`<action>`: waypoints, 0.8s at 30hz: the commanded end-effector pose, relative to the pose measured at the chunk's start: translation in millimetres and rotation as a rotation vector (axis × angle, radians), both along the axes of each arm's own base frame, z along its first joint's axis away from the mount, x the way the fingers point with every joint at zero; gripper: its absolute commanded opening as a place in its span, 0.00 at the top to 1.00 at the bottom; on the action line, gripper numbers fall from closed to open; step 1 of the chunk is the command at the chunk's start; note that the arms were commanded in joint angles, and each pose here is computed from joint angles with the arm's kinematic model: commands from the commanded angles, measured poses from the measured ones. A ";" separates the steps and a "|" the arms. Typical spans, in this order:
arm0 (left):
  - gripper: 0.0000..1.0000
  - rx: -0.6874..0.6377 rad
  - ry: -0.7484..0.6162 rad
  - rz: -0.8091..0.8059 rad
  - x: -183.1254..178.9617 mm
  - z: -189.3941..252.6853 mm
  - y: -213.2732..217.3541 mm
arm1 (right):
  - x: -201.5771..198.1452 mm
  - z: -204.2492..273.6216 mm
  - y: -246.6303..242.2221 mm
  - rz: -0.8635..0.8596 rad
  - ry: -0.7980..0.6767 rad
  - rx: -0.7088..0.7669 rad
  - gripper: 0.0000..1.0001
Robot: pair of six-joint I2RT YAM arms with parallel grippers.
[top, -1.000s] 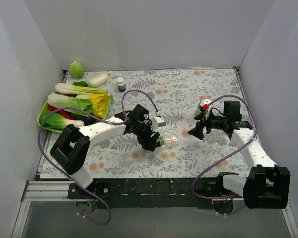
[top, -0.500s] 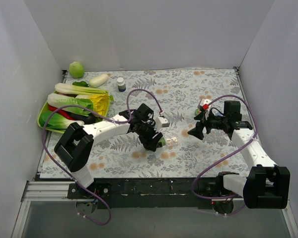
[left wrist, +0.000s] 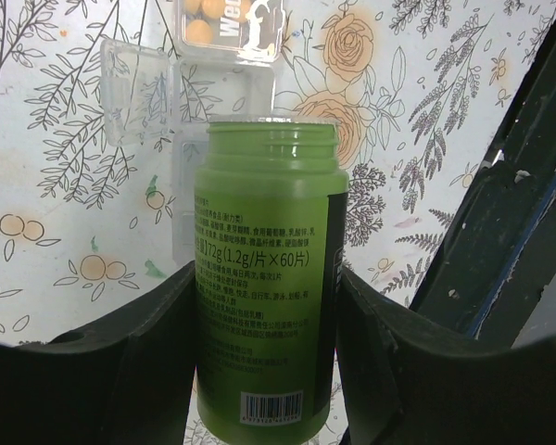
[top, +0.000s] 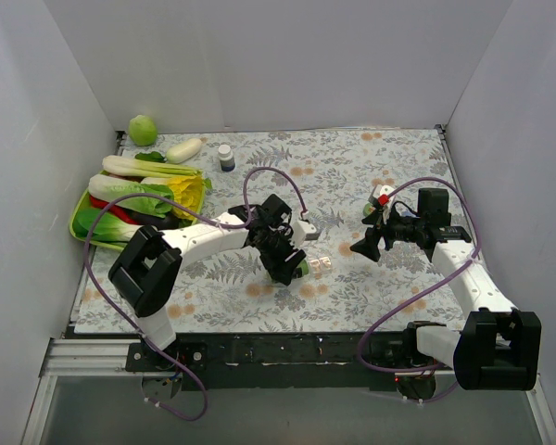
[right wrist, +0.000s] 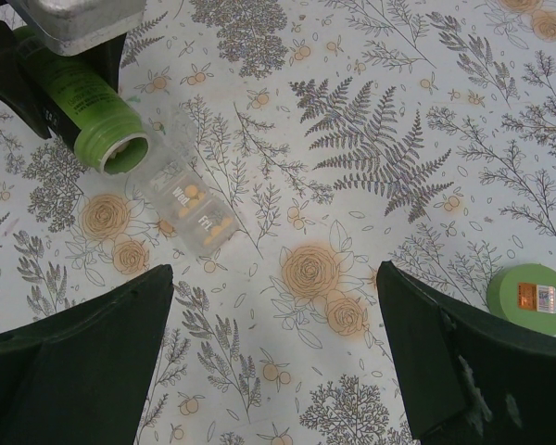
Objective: Sort the pills into containers
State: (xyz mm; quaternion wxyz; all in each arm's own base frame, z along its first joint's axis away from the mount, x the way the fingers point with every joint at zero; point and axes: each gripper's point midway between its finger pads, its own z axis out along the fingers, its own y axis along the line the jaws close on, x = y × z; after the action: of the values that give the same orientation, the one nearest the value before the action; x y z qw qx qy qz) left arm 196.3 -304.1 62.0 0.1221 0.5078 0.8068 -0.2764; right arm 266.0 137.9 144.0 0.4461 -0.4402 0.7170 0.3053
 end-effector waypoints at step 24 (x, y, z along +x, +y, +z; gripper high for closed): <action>1.00 0.030 -0.036 -0.008 8.6 15.3 -8.1 | 3.6 8.2 -1.2 0.003 -0.020 0.005 0.02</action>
State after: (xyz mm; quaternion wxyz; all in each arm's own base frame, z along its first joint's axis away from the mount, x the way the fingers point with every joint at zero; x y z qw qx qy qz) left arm 198.2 -303.2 64.9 0.1124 0.5115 0.8125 -0.2559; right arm 266.2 137.6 143.9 0.4463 -0.4403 0.7170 0.3048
